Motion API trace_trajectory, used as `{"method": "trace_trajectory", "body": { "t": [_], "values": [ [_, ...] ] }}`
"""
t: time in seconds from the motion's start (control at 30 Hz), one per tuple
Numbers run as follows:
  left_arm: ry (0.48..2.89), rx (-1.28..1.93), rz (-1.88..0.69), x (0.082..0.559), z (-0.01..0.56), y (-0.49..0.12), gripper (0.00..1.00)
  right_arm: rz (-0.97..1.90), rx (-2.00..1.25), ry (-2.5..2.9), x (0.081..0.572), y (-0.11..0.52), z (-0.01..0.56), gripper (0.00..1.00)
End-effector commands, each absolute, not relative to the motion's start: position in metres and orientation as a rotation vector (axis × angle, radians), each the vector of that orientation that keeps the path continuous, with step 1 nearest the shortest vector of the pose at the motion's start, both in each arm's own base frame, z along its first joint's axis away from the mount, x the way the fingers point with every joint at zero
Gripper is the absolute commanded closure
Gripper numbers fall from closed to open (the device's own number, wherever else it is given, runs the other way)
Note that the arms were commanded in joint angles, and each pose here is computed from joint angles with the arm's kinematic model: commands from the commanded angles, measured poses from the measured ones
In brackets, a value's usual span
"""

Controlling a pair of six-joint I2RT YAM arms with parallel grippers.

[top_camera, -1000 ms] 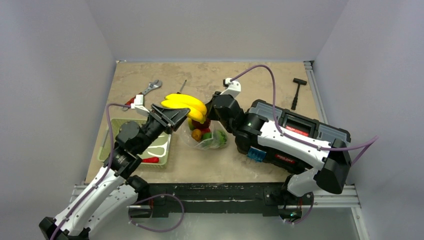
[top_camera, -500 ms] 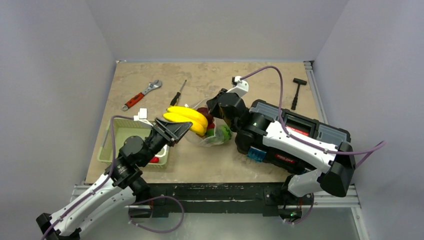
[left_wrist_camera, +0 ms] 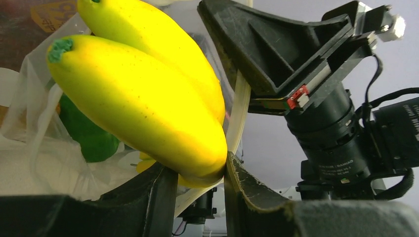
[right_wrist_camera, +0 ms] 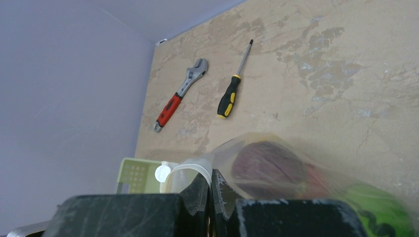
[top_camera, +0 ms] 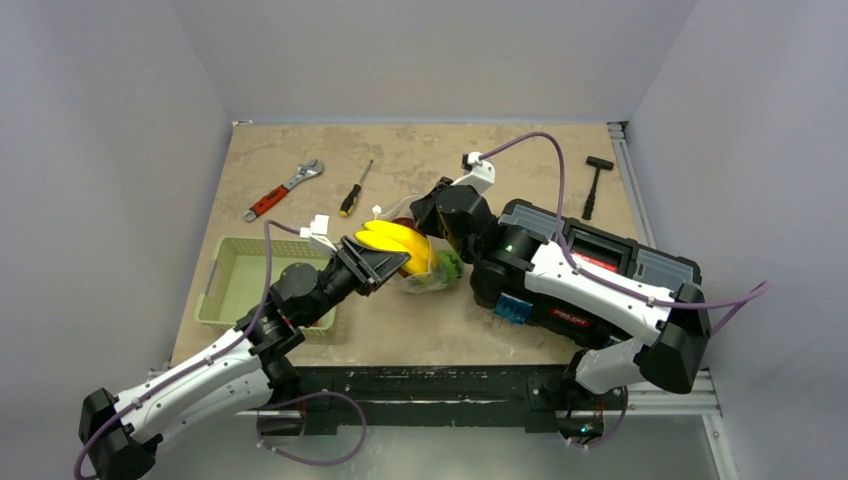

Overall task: Place the food in the zip-top bag and seal the zipper
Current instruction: Place the fake fruit in the zipper food storage bag.

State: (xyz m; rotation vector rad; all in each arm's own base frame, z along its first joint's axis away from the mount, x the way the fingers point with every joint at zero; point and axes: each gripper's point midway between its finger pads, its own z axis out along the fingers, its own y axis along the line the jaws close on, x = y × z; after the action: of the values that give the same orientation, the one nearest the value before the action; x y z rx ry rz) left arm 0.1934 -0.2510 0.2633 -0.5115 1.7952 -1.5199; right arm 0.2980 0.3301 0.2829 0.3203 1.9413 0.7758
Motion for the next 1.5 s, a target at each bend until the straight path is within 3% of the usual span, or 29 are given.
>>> {"method": "trace_trajectory", "body": {
  "t": [0.0, 0.17, 0.33, 0.63, 0.87, 1.1, 1.13, 1.3, 1.47],
  "values": [
    [1.745, -0.492, -1.607, 0.192, 0.289, -0.267, 1.00, 0.924, 0.368, 1.823, 0.302, 0.338, 0.331, 1.00],
    [1.874, -0.506, -1.580, 0.187, 0.263, -0.278, 1.00, 0.962, 0.360, 1.826, 0.301, 0.340, 0.329, 1.00],
    [1.987, -0.431, -1.365, 0.182, 0.253, -0.266, 1.00, 0.965, 0.329, 1.842, 0.302, 0.343, 0.323, 1.00],
    [2.014, -0.219, -1.256, 0.171, 0.275, -0.272, 1.00, 1.004, 0.269, 1.833, 0.299, 0.351, 0.328, 1.00],
    [2.113, -0.212, -1.208, 0.167, 0.261, -0.274, 1.00, 1.007, 0.253, 1.833, 0.298, 0.352, 0.328, 1.00],
    [2.196, -0.157, -1.185, 0.161, 0.249, -0.282, 0.90, 1.023, 0.215, 1.855, 0.295, 0.359, 0.324, 1.00],
    [2.201, -0.151, -1.172, 0.162, 0.251, -0.282, 0.88, 1.027, 0.208, 1.862, 0.295, 0.361, 0.322, 1.00],
    [2.226, -0.136, -1.090, 0.165, 0.258, -0.275, 0.46, 1.016, 0.206, 1.874, 0.294, 0.360, 0.319, 1.00],
    [2.209, -0.086, -1.043, 0.159, 0.273, -0.257, 0.26, 0.989, 0.218, 1.843, 0.297, 0.350, 0.327, 1.00]
  ]
}}
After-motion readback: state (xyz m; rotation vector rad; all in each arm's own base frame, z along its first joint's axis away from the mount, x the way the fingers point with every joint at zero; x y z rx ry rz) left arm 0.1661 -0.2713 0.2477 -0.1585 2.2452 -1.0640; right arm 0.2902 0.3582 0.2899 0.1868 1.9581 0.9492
